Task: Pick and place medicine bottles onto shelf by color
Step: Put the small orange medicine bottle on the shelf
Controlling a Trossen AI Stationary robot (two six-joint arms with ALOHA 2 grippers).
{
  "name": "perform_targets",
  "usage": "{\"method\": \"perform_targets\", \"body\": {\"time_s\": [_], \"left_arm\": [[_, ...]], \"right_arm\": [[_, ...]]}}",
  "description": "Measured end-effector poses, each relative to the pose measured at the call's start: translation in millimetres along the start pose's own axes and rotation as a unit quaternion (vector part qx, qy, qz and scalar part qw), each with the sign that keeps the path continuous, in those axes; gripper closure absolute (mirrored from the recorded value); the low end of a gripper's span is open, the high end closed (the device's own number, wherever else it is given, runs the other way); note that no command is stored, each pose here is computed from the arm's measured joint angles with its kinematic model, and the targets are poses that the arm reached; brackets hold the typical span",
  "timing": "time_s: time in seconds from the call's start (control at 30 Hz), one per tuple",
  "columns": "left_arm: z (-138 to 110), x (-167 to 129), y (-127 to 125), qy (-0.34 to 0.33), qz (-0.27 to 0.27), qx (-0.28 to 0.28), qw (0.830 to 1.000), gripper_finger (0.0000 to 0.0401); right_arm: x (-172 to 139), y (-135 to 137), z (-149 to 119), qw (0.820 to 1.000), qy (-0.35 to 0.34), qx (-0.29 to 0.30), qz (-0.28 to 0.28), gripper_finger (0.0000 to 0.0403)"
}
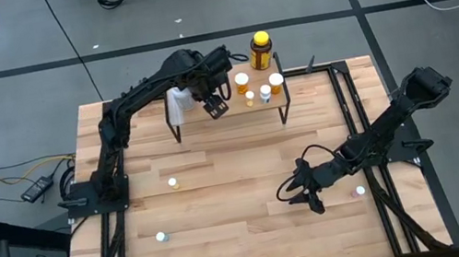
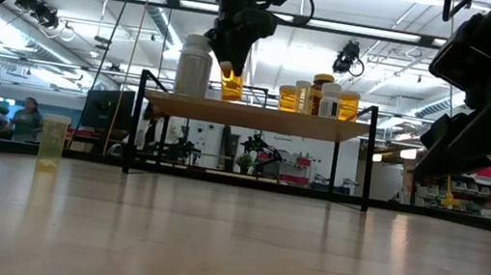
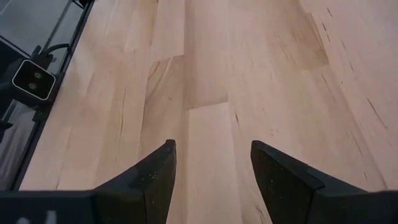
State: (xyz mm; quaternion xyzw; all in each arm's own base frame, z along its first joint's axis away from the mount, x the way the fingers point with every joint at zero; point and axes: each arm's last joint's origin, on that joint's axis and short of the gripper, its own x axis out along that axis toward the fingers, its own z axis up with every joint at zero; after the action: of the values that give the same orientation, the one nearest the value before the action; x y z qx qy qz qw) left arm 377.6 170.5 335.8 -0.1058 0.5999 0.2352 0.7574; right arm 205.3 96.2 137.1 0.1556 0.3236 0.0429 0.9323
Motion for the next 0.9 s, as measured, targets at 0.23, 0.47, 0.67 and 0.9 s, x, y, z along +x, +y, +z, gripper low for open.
{"method": "perform_targets", "body": {"time_s": [0.23,0.47,0.67,0.9], "left_arm": [[-0.8,0.2,1.3,0.004,0.000,-0.003,1.000,0.0178],[-0.2,1.1,0.9,0.004,-0.001,-0.004,1.000,0.0169],[1.3,4.8,0.5,0.007,0.005,-0.003,1.000,0.0167],[1.5,5.6,0.8,0.007,0.010,-0.003,1.000,0.0153]], "right_arm": [[0.0,-0.1,-0.1,1.000,0.000,0.001,0.000,0.0189],[0.0,0.0,-0.1,1.000,0.001,0.002,0.000,0.0189],[-0.3,1.4,-0.9,1.000,0.002,0.000,0.003,0.0189],[-0.6,3.2,-1.8,1.000,0.003,-0.002,0.007,0.0189]]}}
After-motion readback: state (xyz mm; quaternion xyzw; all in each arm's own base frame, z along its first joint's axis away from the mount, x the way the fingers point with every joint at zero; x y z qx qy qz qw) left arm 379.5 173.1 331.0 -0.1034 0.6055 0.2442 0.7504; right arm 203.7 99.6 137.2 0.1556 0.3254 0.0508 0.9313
